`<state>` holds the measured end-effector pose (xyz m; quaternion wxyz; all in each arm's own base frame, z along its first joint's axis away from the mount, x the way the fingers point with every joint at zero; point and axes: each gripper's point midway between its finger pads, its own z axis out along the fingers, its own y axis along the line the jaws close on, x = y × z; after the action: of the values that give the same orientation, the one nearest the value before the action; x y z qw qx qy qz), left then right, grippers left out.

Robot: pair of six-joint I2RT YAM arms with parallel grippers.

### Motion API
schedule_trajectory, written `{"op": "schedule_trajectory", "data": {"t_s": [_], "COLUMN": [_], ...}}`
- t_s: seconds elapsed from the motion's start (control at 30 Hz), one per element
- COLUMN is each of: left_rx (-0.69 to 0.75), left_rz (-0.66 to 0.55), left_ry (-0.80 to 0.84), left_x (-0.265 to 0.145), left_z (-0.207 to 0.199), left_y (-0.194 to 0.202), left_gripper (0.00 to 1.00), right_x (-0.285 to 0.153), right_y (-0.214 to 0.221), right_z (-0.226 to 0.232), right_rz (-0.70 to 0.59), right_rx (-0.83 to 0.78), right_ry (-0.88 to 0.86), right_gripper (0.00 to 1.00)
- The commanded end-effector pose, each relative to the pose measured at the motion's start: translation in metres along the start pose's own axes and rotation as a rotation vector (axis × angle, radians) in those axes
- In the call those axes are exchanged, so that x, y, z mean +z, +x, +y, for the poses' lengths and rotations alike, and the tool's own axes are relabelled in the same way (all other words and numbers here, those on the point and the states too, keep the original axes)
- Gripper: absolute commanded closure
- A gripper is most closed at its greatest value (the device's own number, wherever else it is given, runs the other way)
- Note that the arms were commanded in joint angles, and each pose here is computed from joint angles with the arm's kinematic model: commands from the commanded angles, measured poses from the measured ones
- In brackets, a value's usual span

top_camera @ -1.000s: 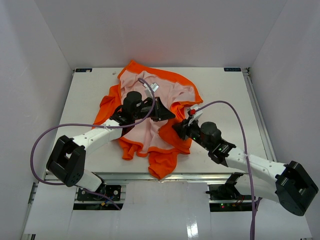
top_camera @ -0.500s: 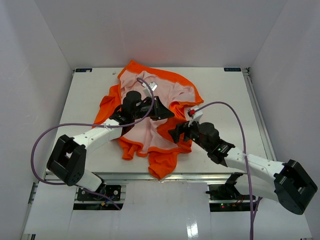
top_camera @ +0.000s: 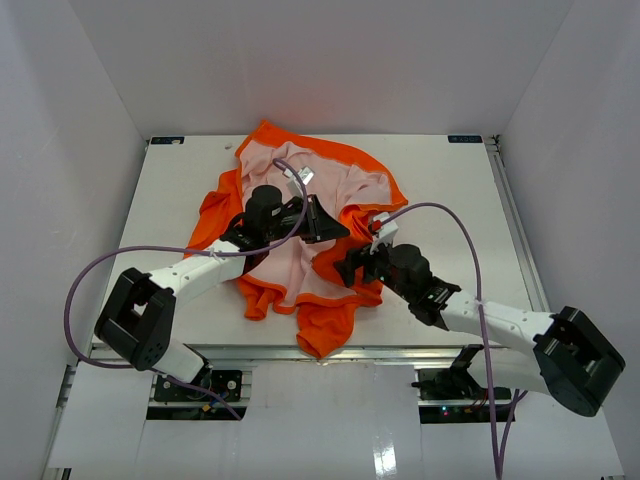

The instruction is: Zip up the jacket

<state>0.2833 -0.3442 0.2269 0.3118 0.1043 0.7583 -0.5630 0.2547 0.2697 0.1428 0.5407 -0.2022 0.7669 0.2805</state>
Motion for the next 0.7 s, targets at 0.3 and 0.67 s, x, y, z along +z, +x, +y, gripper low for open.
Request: {"op": "schedule_trajectory", "data": {"t_s": [0.3,0.67], "left_rx": [0.008,0.059], "left_rz": [-0.029,-0.037], "left_ry": [0.113,0.091], "left_x": [-0.006,-0.007], "left_z": [-0.029,-0.021], "left_y": [-0.01,-0.01], "left_gripper": [1.0,0.89], "right_x": [0.013,-0.014], "right_y": [-0.011,-0.038], "right_z": [-0.012,0.015], "right_rz": [-0.051,-0.141], "right_rx": [-0.014,-0.039], "right_ry": [0.073,-0.081], "right_gripper": [0.7,0.92]}}
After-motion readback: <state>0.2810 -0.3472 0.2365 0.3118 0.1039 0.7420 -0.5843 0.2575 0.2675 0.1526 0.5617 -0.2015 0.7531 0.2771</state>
